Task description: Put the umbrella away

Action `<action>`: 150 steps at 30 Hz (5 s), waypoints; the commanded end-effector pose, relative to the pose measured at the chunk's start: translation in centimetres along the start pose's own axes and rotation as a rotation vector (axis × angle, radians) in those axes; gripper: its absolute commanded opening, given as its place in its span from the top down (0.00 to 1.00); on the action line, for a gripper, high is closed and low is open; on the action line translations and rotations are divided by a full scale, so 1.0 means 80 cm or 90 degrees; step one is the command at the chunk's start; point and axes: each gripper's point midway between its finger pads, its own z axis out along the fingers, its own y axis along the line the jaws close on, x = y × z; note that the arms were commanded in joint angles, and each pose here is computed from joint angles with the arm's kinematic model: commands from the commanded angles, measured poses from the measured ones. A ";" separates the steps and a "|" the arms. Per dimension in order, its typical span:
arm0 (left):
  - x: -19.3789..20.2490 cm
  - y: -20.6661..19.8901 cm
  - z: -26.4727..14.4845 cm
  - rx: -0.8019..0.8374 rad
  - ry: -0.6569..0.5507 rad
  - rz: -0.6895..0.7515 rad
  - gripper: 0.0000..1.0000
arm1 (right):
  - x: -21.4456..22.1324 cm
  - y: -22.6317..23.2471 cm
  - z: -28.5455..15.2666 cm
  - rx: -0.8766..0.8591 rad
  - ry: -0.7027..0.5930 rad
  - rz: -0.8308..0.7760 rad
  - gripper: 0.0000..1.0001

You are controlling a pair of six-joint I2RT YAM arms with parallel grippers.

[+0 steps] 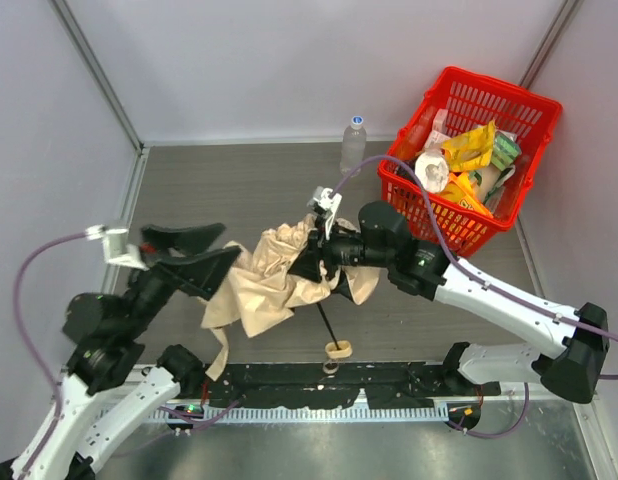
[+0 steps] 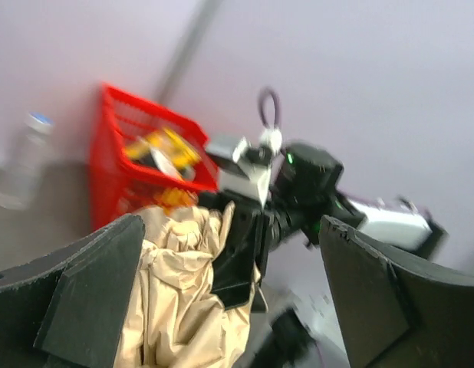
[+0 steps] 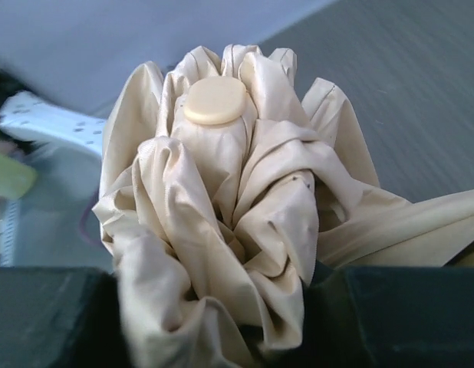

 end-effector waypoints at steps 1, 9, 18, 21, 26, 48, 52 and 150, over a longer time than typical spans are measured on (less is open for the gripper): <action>-0.083 0.070 -0.069 -0.311 -0.129 0.133 0.00 | -0.067 -0.078 -0.047 0.246 -0.027 -0.121 0.99; -0.084 0.099 -0.092 -0.412 -0.113 0.157 0.01 | -0.253 -0.166 -0.102 0.540 -0.071 -0.350 0.99; -0.042 0.097 -0.096 -0.359 -0.081 0.100 0.05 | -0.270 -0.280 -0.030 0.693 0.164 -0.738 0.99; -0.038 0.106 -0.115 -0.378 -0.095 0.101 0.05 | -0.213 -0.312 0.000 0.741 0.206 -0.769 0.99; -0.029 0.114 -0.139 -0.395 -0.114 0.092 0.06 | -0.045 -0.333 0.038 0.733 0.323 -0.804 0.99; 0.115 0.244 -0.168 -0.783 0.094 -0.114 0.23 | 0.372 -0.202 -0.017 0.196 0.716 -0.358 0.99; 0.166 0.264 -0.170 -0.850 0.125 -0.216 0.24 | 0.395 -0.179 -0.021 0.115 0.726 -0.234 0.99; 0.379 0.359 -0.080 -0.692 0.071 -0.486 0.61 | 0.353 -0.186 0.028 -0.117 0.578 0.132 0.99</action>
